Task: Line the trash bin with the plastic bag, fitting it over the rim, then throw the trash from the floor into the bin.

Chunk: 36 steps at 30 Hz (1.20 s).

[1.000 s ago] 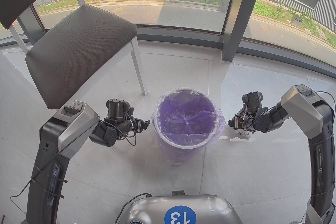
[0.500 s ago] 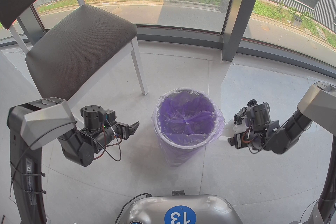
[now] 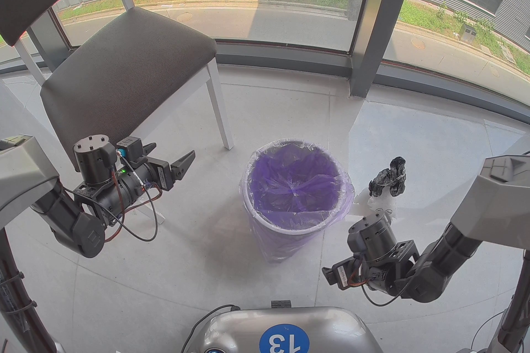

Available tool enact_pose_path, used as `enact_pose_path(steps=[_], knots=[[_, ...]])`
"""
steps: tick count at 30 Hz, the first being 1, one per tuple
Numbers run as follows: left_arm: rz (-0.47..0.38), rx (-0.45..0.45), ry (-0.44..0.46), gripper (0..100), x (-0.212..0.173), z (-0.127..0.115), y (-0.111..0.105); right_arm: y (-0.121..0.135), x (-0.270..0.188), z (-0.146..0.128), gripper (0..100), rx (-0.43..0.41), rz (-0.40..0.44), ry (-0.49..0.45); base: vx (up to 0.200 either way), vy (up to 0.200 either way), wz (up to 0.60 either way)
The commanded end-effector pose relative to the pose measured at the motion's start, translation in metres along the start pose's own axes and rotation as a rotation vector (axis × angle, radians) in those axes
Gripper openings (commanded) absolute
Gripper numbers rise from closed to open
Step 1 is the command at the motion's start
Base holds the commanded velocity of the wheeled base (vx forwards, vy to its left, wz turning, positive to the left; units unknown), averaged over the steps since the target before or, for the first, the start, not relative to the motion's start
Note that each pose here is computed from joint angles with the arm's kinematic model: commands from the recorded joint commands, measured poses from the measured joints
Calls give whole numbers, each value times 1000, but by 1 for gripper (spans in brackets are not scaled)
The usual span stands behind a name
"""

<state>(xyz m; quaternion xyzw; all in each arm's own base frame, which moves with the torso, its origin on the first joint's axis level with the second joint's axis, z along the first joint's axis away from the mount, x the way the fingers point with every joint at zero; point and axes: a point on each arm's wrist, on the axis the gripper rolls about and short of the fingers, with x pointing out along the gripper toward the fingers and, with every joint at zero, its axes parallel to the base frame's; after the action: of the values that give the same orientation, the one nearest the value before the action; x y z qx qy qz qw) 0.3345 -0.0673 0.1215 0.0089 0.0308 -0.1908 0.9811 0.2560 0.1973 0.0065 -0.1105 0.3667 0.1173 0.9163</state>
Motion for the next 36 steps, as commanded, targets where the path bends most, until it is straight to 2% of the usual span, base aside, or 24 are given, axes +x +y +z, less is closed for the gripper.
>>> enact_pose_path(steps=[1,8,16,18,22,35,36], knots=[[-1,7,-37,100,-6,12,0,22,36,-11,100,-16,15,11,0,0,0],[5,7,-37,100,-2,11,3,39,63,8,100,47,35,-68,0,0,0],[5,4,-23,100,4,4,3,63,59,16,100,101,87,-99,0,0,0],[9,8,-40,100,7,1,4,77,56,19,100,138,115,-99,0,0,0],[6,13,-59,100,9,-3,2,87,69,31,100,181,95,-118,0,0,0],[-8,15,-64,100,8,-2,-3,102,104,27,100,170,17,-109,0,0,0],[-8,14,-62,100,8,-2,-3,101,105,26,0,168,15,-106,0,0,0]])
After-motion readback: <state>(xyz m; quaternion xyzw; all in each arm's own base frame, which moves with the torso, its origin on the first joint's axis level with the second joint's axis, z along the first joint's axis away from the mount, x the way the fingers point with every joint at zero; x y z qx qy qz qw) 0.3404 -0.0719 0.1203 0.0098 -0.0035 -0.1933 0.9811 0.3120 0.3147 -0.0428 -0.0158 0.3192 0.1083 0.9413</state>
